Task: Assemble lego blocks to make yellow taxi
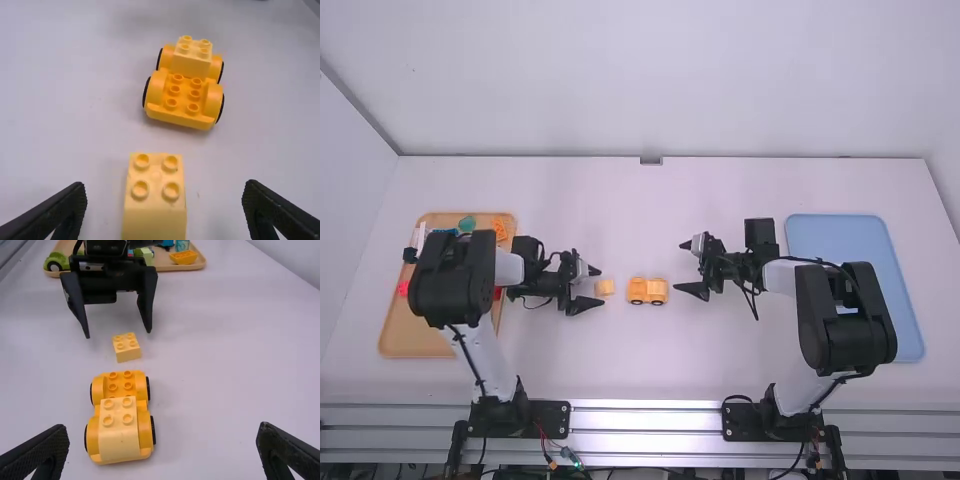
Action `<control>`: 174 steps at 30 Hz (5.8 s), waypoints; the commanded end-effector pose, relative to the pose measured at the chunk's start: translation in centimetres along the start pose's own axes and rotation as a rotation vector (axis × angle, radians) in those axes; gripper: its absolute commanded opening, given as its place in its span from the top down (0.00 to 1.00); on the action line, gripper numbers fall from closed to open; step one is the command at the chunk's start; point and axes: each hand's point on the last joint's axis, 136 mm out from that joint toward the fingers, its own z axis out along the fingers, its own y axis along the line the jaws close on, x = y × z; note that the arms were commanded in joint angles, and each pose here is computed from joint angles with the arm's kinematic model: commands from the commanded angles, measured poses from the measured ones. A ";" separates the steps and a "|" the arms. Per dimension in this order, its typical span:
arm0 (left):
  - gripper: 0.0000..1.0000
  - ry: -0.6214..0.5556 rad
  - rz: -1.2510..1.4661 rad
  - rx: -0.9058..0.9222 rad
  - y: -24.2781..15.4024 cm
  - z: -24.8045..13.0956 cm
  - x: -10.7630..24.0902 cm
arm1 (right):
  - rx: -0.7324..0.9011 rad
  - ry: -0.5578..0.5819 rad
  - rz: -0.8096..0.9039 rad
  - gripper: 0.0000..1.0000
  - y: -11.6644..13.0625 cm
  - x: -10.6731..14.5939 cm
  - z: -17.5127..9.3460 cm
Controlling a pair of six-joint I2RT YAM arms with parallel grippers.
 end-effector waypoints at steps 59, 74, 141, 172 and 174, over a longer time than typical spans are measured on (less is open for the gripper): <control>0.78 -0.027 0.136 0.027 -1.6 2.8 -5.7 | -0.010 0.088 -0.043 0.01 4.4 2.9 5.4; 0.88 0.079 0.185 0.087 -2.1 6.2 -6.4 | -0.080 0.022 0.006 0.01 3.7 5.2 8.1; 0.39 0.060 0.219 0.138 -2.6 7.8 -5.5 | -0.131 0.094 0.000 0.67 4.6 6.7 9.6; 0.98 0.087 0.088 0.175 -4.2 8.0 -4.0 | -0.129 0.095 0.001 0.68 4.6 6.7 9.6; 0.98 0.093 0.084 0.176 -4.6 8.0 -3.3 | -0.128 0.095 0.001 0.68 4.6 6.7 9.6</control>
